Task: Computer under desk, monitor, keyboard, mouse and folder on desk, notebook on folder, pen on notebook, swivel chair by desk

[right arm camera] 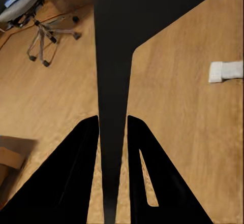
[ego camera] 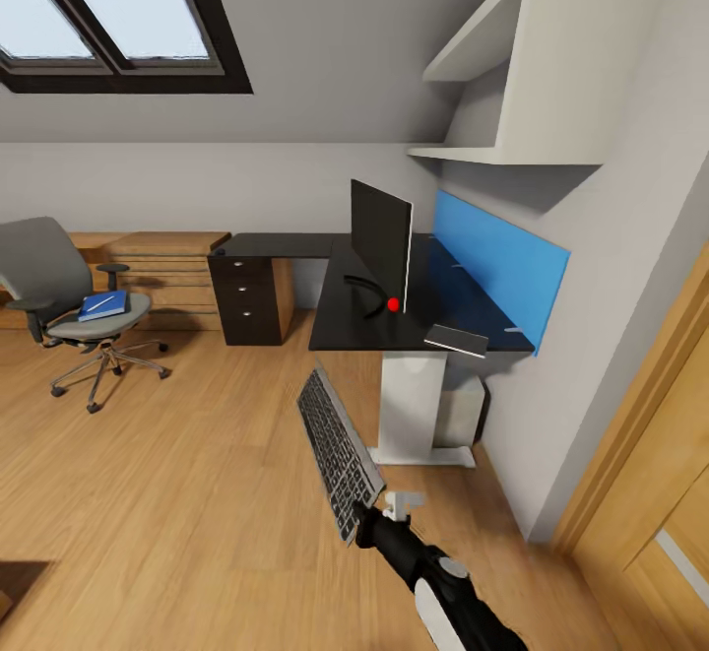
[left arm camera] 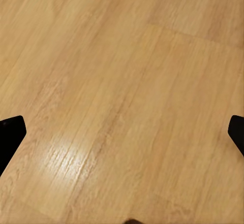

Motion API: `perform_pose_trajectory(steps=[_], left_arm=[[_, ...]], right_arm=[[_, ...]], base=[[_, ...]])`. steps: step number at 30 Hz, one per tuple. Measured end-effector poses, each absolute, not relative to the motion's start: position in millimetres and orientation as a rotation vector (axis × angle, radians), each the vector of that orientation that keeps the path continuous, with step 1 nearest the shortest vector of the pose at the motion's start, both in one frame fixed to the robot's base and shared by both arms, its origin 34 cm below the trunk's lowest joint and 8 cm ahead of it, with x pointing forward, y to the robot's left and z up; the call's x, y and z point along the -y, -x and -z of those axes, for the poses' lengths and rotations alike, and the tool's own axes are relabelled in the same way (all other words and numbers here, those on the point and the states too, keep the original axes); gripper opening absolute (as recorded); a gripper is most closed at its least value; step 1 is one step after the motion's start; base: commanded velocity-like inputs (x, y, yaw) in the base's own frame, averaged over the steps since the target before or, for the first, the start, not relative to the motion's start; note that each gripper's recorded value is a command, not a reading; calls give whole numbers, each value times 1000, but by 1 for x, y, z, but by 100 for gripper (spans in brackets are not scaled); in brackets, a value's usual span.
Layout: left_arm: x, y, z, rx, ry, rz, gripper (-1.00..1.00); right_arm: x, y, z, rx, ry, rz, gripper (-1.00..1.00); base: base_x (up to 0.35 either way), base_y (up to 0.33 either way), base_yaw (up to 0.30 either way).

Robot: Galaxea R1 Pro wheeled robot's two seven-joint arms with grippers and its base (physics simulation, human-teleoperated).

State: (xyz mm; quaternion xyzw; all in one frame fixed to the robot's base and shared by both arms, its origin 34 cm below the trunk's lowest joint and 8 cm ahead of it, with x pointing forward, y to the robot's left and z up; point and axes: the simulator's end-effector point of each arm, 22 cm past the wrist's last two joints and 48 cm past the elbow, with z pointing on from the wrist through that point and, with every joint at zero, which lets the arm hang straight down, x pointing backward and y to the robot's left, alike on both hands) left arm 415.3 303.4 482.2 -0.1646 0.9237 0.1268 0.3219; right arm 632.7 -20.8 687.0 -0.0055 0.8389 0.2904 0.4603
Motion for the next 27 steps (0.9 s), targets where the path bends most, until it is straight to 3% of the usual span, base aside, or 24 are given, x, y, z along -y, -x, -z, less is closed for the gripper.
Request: perform_pose_trajectory(steps=[3, 5, 16, 27], left_arm=[[-303, -416, -482, -2424, 429, -333, 100], [-303, -416, -483, -2424, 428, -332, 100], [-304, -419, -485, -2402, 433, -332, 100], [-304, -420, -486, -2401, 425, -333, 100]], right_arm=[[24, -620, -664, -2130, 133, -333, -100], [23, -620, -667, -2107, 187, -235, -100], [21, -619, -669, -2091, 215, -193, -100], [21, -621, -671, -2063, 197, -199, -100]], base=[[0, 105, 0], [0, 263, 0], [4, 320, 0], [259, 222, 0]])
